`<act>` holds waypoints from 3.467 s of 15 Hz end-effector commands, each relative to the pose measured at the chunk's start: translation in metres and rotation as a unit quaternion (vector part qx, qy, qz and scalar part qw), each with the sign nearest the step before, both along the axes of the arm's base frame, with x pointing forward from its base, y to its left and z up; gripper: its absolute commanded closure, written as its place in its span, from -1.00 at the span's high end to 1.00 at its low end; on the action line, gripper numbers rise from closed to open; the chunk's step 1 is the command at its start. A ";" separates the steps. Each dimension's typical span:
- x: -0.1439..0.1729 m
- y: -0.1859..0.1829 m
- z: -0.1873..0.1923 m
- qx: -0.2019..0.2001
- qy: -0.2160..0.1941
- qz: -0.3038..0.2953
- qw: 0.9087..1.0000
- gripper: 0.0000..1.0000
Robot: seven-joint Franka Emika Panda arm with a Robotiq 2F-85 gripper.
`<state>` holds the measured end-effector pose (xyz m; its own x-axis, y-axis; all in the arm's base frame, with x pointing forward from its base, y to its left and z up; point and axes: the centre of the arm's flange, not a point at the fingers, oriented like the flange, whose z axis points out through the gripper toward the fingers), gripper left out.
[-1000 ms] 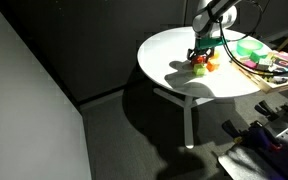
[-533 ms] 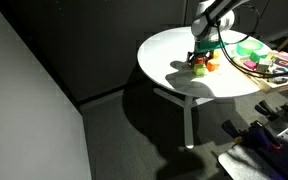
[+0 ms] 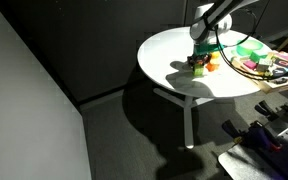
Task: Move the yellow cube to the tray
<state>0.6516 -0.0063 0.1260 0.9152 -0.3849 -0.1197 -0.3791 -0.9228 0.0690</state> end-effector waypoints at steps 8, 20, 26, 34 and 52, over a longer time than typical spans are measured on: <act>-0.021 0.001 0.068 -0.001 -0.020 0.020 1.000 -0.50; -0.072 -0.094 0.130 0.007 -0.047 -0.060 0.997 -0.50; -0.097 -0.163 0.154 0.016 -0.068 -0.122 0.990 -0.50; -0.130 -0.250 0.157 0.043 -0.083 -0.214 0.972 -0.50; -0.199 -0.372 0.144 0.077 -0.104 -0.354 0.926 -0.50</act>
